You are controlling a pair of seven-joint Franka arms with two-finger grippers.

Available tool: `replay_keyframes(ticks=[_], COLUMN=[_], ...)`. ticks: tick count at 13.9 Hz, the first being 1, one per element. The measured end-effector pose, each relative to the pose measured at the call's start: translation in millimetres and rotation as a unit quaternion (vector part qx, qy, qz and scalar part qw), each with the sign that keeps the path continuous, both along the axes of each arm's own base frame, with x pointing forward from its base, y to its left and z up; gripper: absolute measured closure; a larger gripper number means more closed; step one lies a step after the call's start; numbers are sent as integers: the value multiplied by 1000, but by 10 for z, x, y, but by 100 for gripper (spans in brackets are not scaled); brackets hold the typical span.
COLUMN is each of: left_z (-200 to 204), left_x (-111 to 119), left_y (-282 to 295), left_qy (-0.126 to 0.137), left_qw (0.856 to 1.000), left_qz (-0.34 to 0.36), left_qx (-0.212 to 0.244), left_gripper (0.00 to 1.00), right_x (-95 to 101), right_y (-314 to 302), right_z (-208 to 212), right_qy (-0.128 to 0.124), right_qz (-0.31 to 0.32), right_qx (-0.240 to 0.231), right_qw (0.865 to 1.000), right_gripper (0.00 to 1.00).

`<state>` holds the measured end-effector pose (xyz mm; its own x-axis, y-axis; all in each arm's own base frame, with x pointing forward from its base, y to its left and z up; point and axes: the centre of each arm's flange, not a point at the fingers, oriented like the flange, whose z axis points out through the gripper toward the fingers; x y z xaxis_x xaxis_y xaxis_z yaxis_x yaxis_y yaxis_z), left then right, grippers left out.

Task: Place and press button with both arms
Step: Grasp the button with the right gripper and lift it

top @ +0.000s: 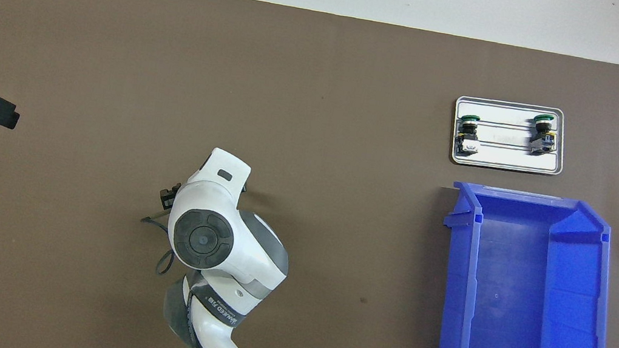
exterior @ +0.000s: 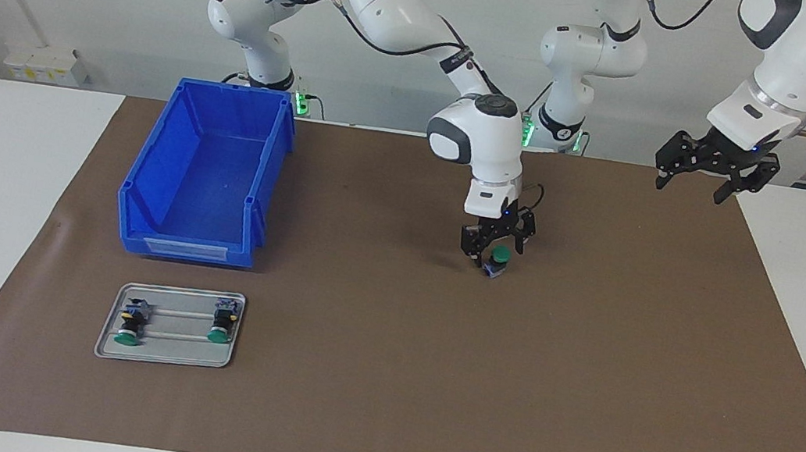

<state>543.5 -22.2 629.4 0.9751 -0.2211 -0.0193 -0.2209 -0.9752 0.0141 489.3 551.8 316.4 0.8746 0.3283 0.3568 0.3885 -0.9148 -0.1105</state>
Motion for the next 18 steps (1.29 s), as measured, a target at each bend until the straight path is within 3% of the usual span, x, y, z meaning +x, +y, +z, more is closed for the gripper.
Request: replay_keyframes(ticks=[4, 7, 9, 14, 18], left_z=[30, 97, 141, 138, 126], left_x=[0, 9, 8, 4, 0], left_y=[130, 118, 105, 95, 92], left_qy=[-3, -12, -15, -13, -10], left_qw=[1000, 1000, 1000, 1000, 1000], left_qz=[13, 12, 13, 28, 30], left_qx=[-5, -5, -5, -5, -5], left_gripper=[0, 0, 0, 0, 0], right_x=[-16, -18, -11, 41, 387], right_y=[-15, -13, -11, -15, -382], right_z=[-48, -47, -30, 75, 787], right_qy=[2, -4, -7, -14, -24], right_qz=[4, 9, 10, 9, -49], right_qx=[-4, -9, -7, -8, 3], right_qw=[1000, 1000, 1000, 1000, 999], right_gripper=[5, 43, 59, 59, 59])
